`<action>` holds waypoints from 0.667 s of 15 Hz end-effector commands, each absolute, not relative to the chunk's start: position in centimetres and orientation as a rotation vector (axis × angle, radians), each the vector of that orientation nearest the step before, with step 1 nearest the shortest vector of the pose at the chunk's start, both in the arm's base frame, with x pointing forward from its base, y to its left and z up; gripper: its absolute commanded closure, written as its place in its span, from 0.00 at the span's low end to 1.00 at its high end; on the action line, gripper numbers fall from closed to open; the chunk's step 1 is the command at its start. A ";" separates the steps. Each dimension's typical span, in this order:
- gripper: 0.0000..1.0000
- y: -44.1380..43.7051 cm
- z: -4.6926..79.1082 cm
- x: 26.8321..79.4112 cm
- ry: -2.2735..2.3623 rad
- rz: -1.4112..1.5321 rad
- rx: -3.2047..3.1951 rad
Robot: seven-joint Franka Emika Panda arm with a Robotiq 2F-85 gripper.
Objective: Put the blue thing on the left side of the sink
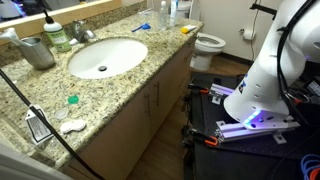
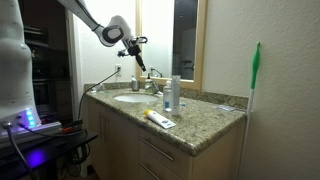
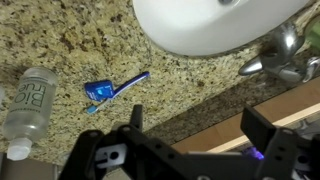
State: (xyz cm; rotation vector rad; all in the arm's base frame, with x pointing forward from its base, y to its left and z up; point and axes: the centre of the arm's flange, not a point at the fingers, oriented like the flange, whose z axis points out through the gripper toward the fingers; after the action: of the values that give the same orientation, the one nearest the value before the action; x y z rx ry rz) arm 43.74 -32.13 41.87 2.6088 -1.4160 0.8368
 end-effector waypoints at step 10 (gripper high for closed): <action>0.00 -42.7 38.9 52.3 -1.933 0.739 2.126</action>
State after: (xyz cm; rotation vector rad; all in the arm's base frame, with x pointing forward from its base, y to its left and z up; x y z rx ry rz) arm 49.28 -38.09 39.25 2.2718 -1.7906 0.8021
